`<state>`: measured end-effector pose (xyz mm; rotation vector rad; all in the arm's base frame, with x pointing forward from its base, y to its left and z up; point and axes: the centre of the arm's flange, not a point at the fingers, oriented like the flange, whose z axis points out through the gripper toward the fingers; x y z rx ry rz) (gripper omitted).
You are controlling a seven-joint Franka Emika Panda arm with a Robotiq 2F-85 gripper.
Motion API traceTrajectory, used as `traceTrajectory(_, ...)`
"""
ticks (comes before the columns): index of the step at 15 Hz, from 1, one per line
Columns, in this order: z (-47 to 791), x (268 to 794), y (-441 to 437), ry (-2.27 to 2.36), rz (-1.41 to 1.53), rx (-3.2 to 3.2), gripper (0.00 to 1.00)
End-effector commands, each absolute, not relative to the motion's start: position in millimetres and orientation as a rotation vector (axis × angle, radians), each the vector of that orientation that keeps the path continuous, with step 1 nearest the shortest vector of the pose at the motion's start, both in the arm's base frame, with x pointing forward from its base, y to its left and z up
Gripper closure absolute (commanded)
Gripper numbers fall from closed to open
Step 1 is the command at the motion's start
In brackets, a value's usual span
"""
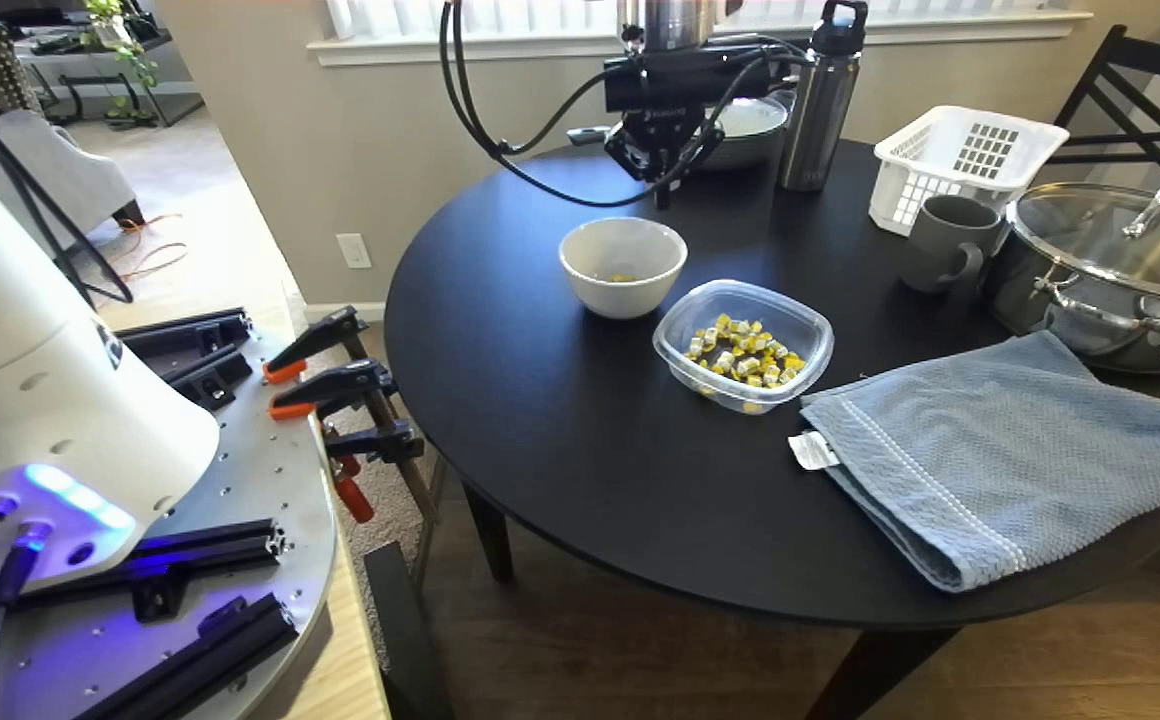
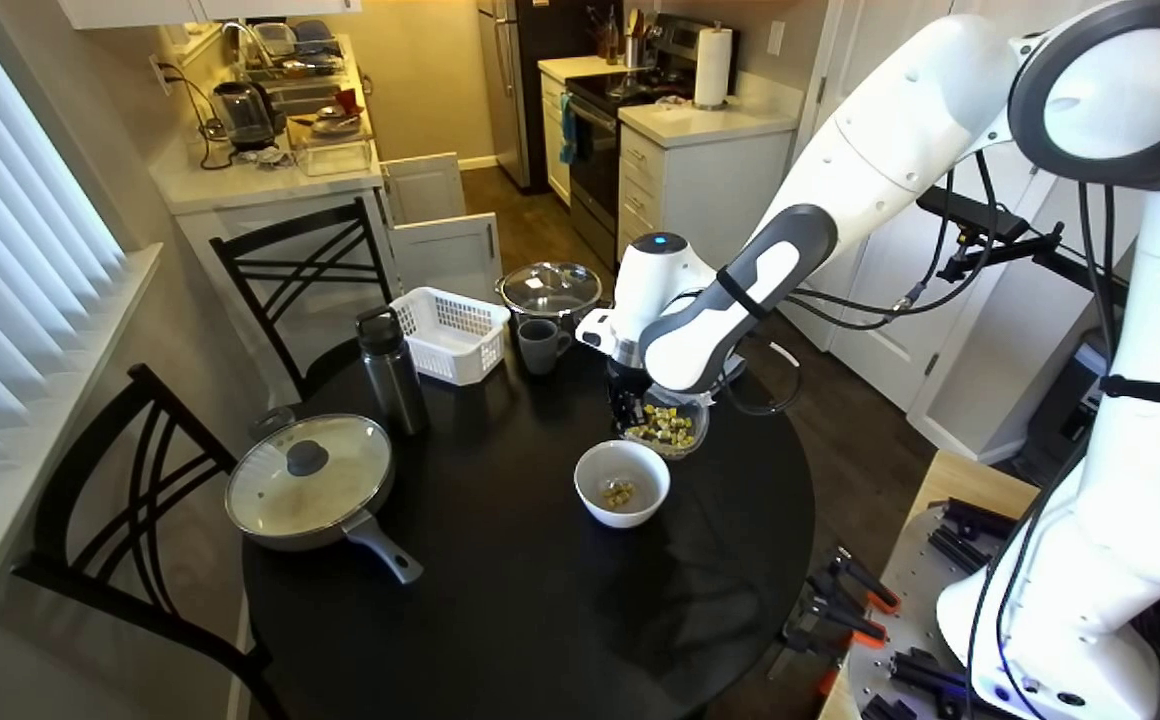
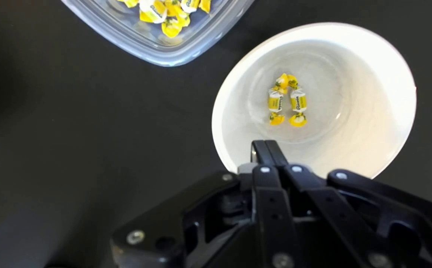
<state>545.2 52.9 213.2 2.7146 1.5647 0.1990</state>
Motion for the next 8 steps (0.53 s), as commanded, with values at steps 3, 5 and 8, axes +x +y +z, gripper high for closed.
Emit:
traceTrajectory(3, 180, 542, 61, 1.623, 0.123, 2.692, 1.0)
traceTrajectory(5, 168, 539, 65, 1.636, 0.088, 2.688, 1.0)
traceTrajectory(8, 156, 534, 69, 1.655, 0.053, 2.678, 1.0)
